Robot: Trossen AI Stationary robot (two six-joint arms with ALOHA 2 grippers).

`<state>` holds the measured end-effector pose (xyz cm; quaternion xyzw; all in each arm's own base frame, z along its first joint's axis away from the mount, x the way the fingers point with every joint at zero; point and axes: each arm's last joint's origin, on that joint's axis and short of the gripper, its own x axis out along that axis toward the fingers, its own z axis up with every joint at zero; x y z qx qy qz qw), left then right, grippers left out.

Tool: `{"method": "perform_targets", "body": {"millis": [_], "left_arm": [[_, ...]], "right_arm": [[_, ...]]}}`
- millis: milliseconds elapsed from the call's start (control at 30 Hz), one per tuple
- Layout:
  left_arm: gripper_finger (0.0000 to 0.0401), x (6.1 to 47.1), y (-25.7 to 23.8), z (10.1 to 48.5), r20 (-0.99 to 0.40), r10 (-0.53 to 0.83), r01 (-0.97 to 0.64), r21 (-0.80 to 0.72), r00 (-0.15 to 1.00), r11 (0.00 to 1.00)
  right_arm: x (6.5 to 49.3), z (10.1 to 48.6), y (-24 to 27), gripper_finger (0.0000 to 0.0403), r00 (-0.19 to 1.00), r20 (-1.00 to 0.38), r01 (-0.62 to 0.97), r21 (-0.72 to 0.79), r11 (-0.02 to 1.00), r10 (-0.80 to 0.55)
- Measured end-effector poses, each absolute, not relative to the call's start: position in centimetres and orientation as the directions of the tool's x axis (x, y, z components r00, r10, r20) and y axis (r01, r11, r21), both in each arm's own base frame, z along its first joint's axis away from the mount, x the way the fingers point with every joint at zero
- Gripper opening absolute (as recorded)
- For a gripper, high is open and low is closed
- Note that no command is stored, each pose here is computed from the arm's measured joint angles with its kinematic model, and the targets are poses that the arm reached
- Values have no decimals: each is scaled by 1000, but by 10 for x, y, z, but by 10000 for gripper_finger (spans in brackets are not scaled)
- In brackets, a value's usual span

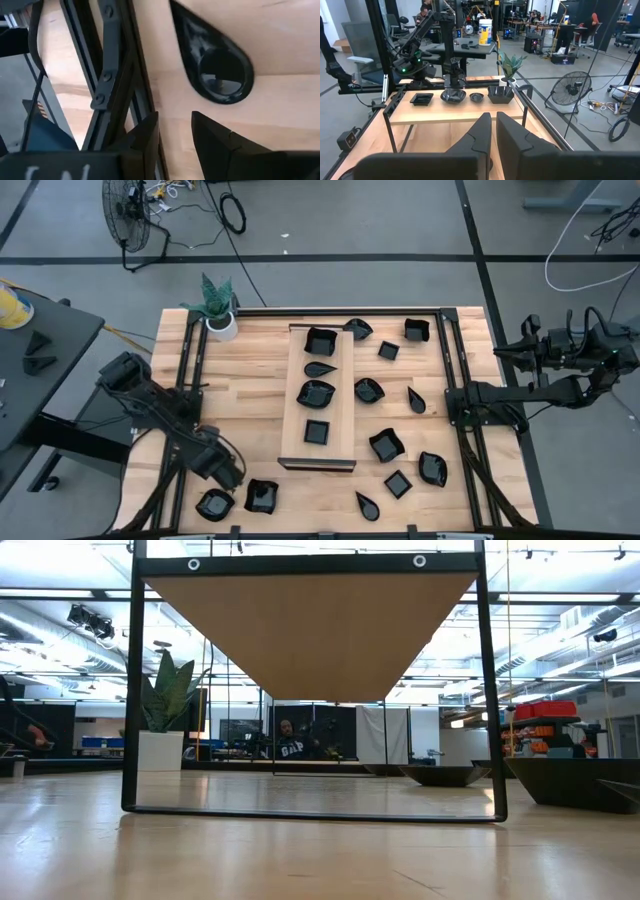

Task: Pick & Place Mini shaped plates
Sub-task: Stack the drop shaped plate on top of the drop shaped plate

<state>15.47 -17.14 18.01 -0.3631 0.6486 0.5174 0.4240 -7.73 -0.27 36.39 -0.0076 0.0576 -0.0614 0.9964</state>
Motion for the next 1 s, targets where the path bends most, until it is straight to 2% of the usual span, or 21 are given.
{"method": "perform_targets", "body": {"millis": [267, 600, 1000], "left_arm": [[122, 152, -176, 179, -956, 47, -945, 294, -290, 141], [122, 141, -172, 162, -951, 64, -944, 309, -304, 111], [122, 137, -164, 143, -961, 90, -957, 270, -261, 110]], "right_arm": [[-77, 364, -3, 34, 986, -114, 121, -22, 992, -123], [-77, 364, -3, 34, 986, -114, 121, -22, 992, -123], [-77, 364, -3, 34, 986, -114, 121, -22, 992, -123]]}}
